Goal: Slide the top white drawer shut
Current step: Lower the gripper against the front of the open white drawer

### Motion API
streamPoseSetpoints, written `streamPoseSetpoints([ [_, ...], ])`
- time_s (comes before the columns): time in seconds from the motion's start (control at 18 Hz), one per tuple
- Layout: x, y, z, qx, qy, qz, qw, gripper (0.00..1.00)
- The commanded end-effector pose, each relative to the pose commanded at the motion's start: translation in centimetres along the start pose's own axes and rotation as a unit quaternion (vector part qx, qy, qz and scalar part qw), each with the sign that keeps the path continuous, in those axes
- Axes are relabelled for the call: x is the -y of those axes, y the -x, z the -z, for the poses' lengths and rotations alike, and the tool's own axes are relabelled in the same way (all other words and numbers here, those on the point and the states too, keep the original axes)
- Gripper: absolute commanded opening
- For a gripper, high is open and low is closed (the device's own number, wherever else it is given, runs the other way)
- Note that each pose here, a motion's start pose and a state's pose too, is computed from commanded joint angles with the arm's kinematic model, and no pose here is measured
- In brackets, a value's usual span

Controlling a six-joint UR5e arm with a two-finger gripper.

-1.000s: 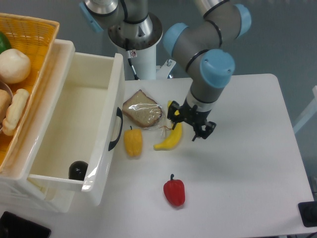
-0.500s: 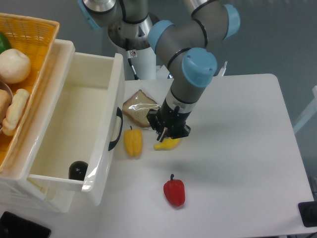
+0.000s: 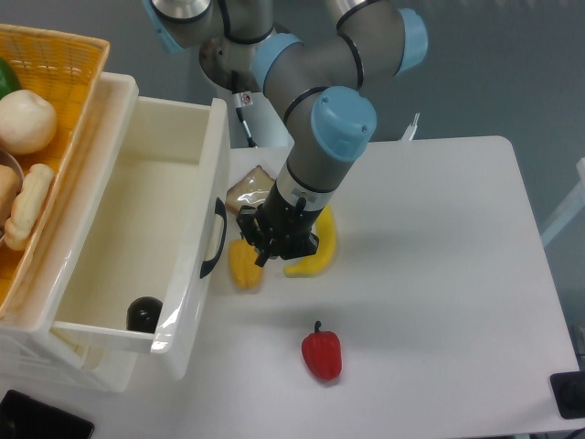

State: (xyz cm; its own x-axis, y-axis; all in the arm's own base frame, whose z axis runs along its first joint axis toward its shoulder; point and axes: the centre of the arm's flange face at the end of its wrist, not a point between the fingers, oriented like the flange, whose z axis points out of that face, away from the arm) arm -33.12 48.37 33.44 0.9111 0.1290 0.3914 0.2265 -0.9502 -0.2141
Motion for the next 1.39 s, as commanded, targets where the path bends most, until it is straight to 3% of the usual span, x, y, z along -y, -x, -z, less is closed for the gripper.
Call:
streamPoseSetpoints([
  [0.28, -0.6, -1.3, 1.9, -0.039, -0.021, 0.017, 0.9989, 0.0],
  [1.39, -0.7, -3.7, 2.6, -0.061, -0.03, 0.013, 0.9976, 0.0],
])
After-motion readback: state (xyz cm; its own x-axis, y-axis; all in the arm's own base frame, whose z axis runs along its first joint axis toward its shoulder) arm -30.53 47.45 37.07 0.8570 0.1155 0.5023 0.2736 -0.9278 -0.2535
